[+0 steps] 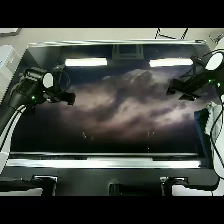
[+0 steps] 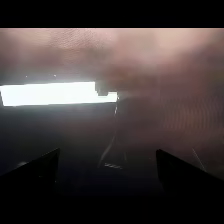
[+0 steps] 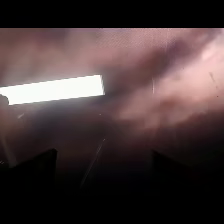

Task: Fold the clothes and pants, and hang the long-sleeved shirts on hangers.

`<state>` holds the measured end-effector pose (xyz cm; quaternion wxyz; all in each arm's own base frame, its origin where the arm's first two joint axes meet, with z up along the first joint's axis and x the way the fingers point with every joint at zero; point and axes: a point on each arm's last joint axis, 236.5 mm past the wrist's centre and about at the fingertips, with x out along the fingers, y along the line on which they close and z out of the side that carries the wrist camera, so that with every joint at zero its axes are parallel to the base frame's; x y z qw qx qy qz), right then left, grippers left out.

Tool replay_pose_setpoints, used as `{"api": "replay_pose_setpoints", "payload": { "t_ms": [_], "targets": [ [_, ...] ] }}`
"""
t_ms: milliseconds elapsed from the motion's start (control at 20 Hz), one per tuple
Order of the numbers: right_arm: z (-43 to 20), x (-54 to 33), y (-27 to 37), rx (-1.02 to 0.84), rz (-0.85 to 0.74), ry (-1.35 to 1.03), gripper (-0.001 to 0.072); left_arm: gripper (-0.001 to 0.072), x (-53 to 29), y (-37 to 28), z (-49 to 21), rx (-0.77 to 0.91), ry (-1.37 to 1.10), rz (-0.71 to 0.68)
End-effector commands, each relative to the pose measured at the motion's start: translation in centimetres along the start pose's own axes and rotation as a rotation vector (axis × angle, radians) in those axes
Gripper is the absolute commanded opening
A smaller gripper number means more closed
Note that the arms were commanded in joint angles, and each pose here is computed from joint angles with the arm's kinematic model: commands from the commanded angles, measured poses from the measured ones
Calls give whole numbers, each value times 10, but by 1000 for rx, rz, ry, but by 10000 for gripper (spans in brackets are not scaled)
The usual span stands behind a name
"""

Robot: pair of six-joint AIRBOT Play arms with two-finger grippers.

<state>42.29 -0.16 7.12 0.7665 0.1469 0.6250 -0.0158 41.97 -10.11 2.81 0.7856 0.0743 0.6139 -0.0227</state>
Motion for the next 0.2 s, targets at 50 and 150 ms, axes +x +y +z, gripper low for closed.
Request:
{"api": "replay_pose_setpoints", "payload": {
  "t_ms": [50, 150],
  "targets": [
    [-1, 1, 0, -3, -4, 3, 701, 708, 1, 1, -1, -1, 4, 2],
    [-1, 1, 0, -3, -3, 3, 701, 708, 1, 1, -1, -1, 4, 2]
  ]
}}
